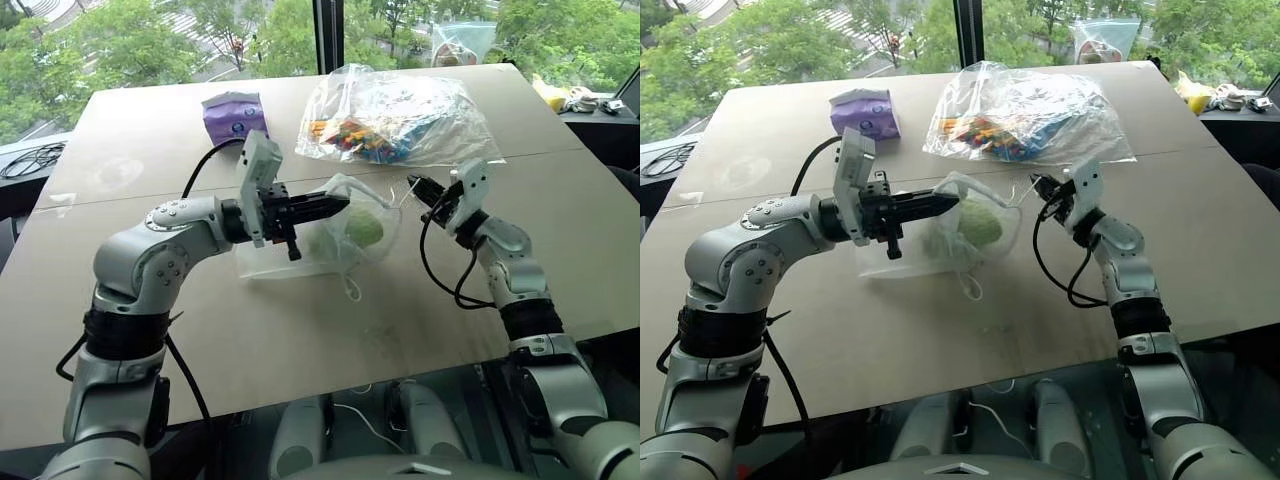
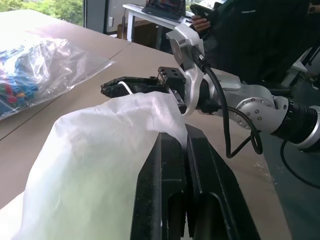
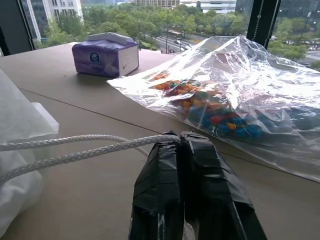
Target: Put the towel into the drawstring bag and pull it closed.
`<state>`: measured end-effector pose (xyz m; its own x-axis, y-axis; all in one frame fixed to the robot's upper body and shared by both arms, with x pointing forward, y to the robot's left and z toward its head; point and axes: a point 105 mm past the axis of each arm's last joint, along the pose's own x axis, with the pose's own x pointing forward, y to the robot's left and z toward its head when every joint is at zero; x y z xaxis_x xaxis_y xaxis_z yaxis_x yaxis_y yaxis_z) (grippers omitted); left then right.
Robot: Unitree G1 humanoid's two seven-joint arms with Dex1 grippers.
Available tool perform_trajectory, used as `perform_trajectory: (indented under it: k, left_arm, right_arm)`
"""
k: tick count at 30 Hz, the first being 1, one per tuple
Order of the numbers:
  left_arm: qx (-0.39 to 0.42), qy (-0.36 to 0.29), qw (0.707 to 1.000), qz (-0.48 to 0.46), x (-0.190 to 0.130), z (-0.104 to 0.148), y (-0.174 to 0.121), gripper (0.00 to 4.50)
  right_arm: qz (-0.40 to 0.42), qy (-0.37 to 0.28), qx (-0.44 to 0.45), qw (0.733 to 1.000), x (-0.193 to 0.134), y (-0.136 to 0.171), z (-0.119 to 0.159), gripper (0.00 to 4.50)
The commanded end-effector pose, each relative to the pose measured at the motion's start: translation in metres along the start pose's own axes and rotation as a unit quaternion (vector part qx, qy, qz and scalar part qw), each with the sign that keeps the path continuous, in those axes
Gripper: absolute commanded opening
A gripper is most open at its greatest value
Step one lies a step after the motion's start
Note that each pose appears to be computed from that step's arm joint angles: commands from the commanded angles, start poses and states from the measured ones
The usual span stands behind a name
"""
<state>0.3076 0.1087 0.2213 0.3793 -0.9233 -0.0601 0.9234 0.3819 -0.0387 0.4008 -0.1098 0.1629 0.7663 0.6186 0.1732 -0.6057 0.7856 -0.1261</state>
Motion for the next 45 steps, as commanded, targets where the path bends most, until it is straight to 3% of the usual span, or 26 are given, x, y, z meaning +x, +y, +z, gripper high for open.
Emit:
perform_trajectory:
  k: [1,13,19,22,25,27,33,37,41,45]
  left_arm:
    - [0.021,-0.019,1.000,0.005,0.000,0.012,0.003,0.00]
    - [0.011,-0.015,1.000,0.024,0.017,0.008,0.035,0.00]
    - [0.142,0.013,0.988,0.065,0.038,0.013,0.074,2.69]
    - [0.189,0.013,0.980,0.053,0.051,0.021,0.079,4.11]
    - [0.192,-0.005,0.981,0.026,0.056,0.025,0.069,4.11]
    - [0.153,-0.033,0.988,-0.014,0.052,0.031,0.049,4.11]
    - [0.037,-0.024,0.997,-0.066,0.002,0.038,0.004,4.11]
    - [0.007,-0.055,0.995,-0.081,-0.005,0.048,-0.016,4.11]
    - [0.006,0.054,0.994,-0.090,0.002,0.001,-0.036,4.11]
    - [0.012,0.122,0.992,-0.015,0.019,-0.052,-0.027,4.11]
  right_arm:
    - [-0.017,-0.046,-0.040,0.998,-0.004,-0.008,0.031,0.07]
    - [-0.093,-0.065,-0.097,0.989,-0.016,-0.026,0.064,0.07]
    - [-0.104,-0.057,-0.090,0.989,-0.017,-0.022,0.066,0.00]
    - [-0.109,-0.055,-0.090,0.988,-0.019,-0.021,0.068,0.00]
    - [-0.128,-0.056,-0.098,0.985,-0.023,-0.026,0.076,0.00]
    - [-0.145,-0.062,-0.099,0.982,-0.026,-0.030,0.083,0.00]
    - [-0.160,-0.062,-0.090,0.981,-0.031,-0.030,0.085,0.00]
    - [-0.160,-0.058,-0.082,0.982,-0.029,-0.030,0.081,0.00]
    - [-0.150,-0.059,-0.081,0.984,-0.024,-0.027,0.082,0.00]
    - [-0.152,-0.061,-0.082,0.983,-0.024,-0.028,0.083,0.00]
